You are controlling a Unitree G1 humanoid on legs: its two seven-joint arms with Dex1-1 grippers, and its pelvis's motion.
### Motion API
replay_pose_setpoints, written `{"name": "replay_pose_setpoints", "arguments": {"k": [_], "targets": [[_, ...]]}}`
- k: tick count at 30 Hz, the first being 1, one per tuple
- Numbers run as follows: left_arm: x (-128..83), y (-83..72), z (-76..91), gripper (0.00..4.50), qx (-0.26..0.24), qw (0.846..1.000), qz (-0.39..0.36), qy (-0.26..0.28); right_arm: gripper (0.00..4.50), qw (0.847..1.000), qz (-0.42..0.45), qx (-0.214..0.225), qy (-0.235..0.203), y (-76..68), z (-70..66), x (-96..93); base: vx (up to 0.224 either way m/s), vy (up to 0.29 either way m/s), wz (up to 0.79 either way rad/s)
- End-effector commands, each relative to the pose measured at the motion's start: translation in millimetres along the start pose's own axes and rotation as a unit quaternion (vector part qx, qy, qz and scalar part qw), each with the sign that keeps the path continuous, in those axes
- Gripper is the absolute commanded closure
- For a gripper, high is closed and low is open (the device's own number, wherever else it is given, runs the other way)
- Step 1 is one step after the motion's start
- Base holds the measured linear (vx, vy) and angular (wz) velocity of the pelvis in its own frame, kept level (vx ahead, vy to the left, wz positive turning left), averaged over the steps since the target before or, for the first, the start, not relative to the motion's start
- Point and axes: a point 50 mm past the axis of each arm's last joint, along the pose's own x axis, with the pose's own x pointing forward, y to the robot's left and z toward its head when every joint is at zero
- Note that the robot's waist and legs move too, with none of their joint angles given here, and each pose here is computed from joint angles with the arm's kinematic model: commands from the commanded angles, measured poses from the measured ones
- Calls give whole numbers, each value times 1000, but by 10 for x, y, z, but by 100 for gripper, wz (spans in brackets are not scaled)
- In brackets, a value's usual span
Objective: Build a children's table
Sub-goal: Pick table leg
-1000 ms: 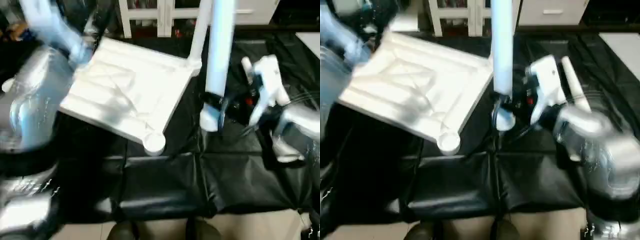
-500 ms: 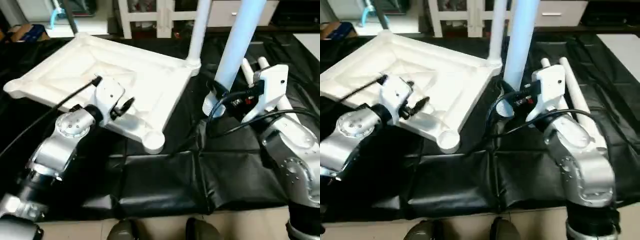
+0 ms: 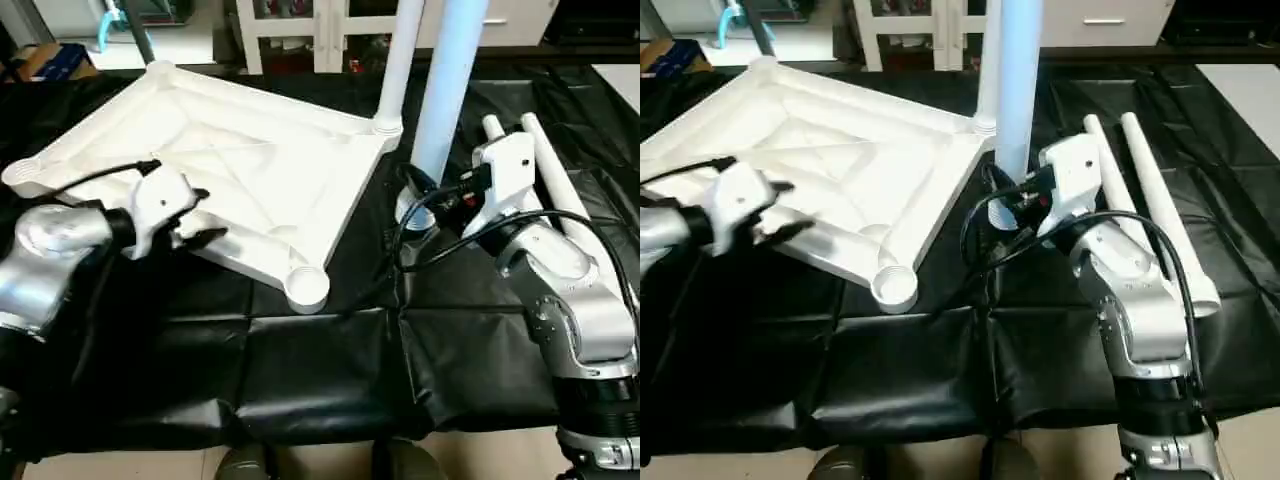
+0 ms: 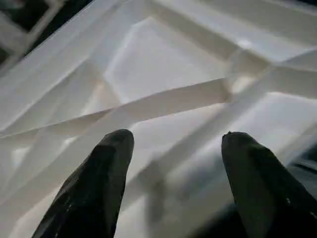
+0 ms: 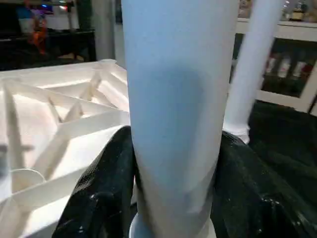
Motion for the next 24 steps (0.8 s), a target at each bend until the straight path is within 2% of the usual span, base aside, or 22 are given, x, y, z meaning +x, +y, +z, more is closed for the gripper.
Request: {"name": "replay_pose_setpoints", "arguments": {"k": [1, 3, 6, 11, 15, 24], "targets": [[-5, -38, 24, 134, 3, 999, -45, -6, 263, 1000, 22, 0, -15, 33, 45, 15, 0, 0, 0], [12, -81, 24, 134, 12, 997, -77, -3, 263, 999, 38, 1, -14, 69, 39, 16, 0, 0, 0], [71, -134, -21, 134, 54, 991, -121, 24, 263, 997, 76, 12, -18, 155, 60, -26, 0, 0, 0], [186, -137, -16, 134, 102, 986, -126, 30, 263, 995, 98, 19, -20, 214, 70, -81, 0, 0, 0], [205, -151, -106, 134, 137, 976, -156, 71, 263, 994, 101, 21, -17, 224, 60, -121, 0, 0, 0], [313, -158, -153, 134, 163, 963, -191, 94, 263, 994, 109, 24, -12, 224, 67, -148, 0, 0, 0]]}}
